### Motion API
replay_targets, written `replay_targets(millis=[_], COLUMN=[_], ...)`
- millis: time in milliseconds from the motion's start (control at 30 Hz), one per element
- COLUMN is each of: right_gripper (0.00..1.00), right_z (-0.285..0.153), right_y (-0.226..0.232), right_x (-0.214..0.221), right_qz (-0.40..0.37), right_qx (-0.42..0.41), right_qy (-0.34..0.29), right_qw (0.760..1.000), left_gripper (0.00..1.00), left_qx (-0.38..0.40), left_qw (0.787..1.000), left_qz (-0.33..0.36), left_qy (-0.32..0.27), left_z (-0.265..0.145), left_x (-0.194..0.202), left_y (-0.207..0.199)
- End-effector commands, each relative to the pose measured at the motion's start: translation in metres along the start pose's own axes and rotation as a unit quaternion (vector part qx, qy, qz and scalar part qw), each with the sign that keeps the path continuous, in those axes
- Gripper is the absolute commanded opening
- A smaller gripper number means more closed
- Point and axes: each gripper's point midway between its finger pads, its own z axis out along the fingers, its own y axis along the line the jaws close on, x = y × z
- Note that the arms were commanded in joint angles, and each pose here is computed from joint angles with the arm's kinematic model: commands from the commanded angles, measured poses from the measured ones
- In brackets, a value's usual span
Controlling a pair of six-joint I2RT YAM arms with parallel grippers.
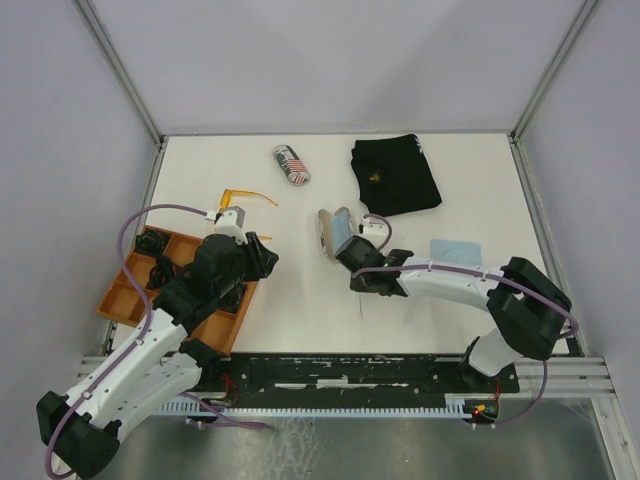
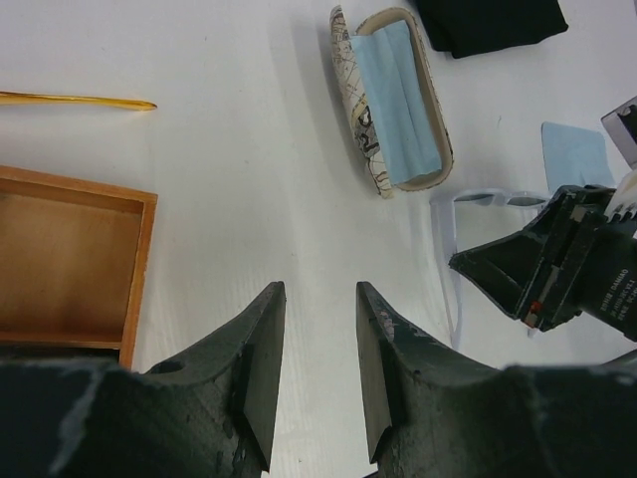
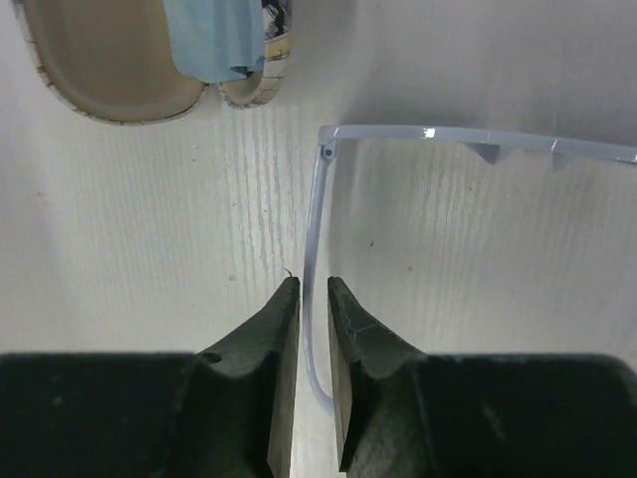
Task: Organize the sunglasses
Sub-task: Place the sunglasses at the center of the board, then adjust the sunglasses at the center of the board.
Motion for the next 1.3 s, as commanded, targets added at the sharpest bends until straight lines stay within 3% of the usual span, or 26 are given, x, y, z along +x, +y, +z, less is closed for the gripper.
replay_targets(millis=[0,100,200,300,500,633,1267], right_gripper=[0.26,0.26,0.35,0.39,0.39,0.40,0.41], right_z=[-0.038,-0.060,-0.074,-0.075,-0.051,-0.033,0.002], right_y=[0.018,0.008,-0.012,-0.034,-0.049,-0.044,-0.063], right_x=[-0.035,-0.052,-0.059,-0.063,-0.079,-0.079,-0.079], right_qz=[-0.042,-0.111,-0.206,-0.263,-0.259,-0.286,-0.329], right_qx=[-0.066,-0.074,-0.051,-0.015,-0.067,-0.096,-0.089], right_qy=[-0.033,-0.054,-0.053,-0.042,0.028,0.083,0.155], right_qw=[0.996,0.990,0.976,0.964,0.963,0.950,0.927], left_gripper=[0.42,0.42,0.42,0.43,0.45,0.45,0.47], left_qx=[0.006,0.013,0.015,0.018,0.016,0.003,-0.022], left_qw=[1.000,1.000,1.000,0.999,0.997,0.996,0.996], left_qz=[-0.006,0.004,0.010,0.015,0.054,0.075,0.069], left_qy=[-0.011,-0.013,-0.022,-0.043,-0.056,-0.049,-0.048], left_z=[-0.005,-0.009,-0.014,-0.023,-0.033,-0.033,-0.030], left_x=[-0.009,-0.015,-0.024,-0.036,-0.047,-0.043,-0.041], left_y=[-0.005,-0.009,-0.012,-0.015,-0.015,-0.007,0.002])
